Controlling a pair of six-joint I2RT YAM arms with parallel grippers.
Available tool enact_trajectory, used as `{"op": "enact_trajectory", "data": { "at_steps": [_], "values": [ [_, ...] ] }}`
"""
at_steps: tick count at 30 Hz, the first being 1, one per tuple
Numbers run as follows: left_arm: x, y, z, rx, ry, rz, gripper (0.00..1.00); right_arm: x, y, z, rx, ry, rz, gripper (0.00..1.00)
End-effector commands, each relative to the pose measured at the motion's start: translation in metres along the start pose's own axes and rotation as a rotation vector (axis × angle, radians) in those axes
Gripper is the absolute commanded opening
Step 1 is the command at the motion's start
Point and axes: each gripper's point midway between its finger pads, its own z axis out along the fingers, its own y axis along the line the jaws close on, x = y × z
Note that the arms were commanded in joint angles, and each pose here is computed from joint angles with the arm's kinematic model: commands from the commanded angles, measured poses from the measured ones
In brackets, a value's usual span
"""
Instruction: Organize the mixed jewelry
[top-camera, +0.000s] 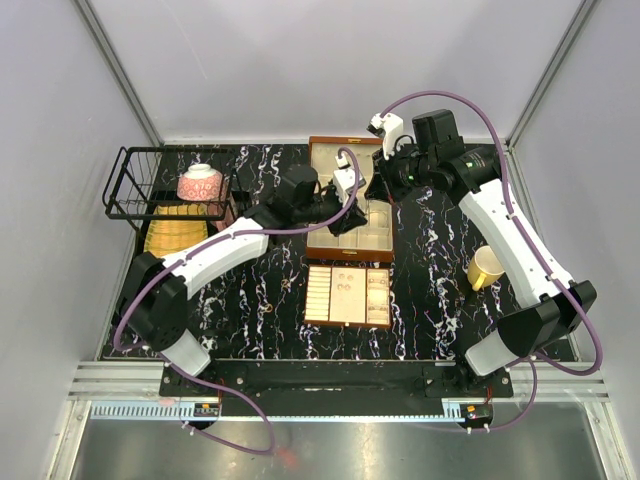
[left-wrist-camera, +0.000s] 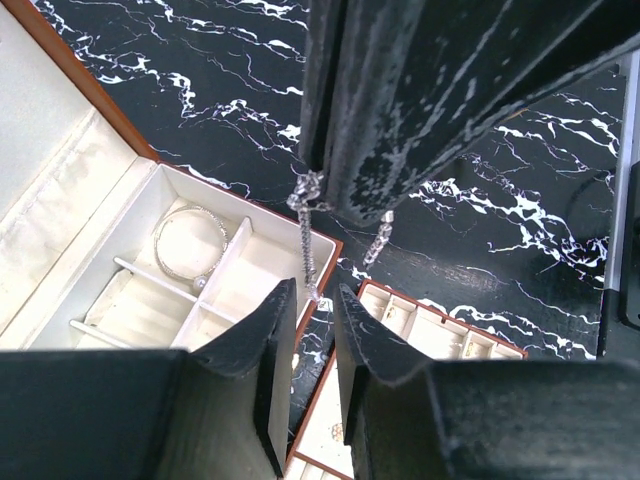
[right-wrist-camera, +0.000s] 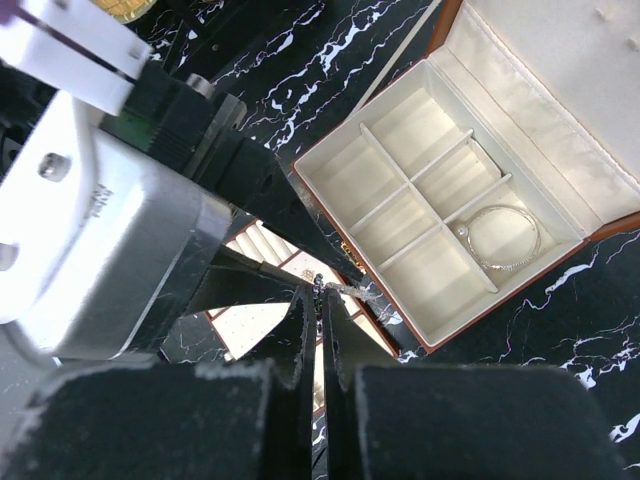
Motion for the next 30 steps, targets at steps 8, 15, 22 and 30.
{"op": "enact_trajectory", "data": {
  "at_steps": [8, 15, 22, 30],
  "values": [
    [-0.0265, 0.0004, 0.0095, 0.027, -0.060, 0.042, 0.18, -0.0117, 0.0063, -0.0003, -0.021, -0.044, -0.018, 0.00],
    [-0.0245, 0.0003, 0.0109, 0.032, -0.055, 0.039, 0.12, -0.0093, 0.0057, 0.0014, -0.022, -0.039, -0.016, 0.00],
    [-0.0251, -0.0002, 0.0103, 0.034, -0.054, 0.042, 0.06, -0.0075, 0.0043, 0.0006, -0.011, -0.036, -0.019, 0.00],
    [-0.0199, 0.0001, 0.0099, 0.031, -0.044, 0.044, 0.00, -0.0068, 0.0021, -0.0024, 0.008, -0.038, -0.032, 0.00]
  ]
}}
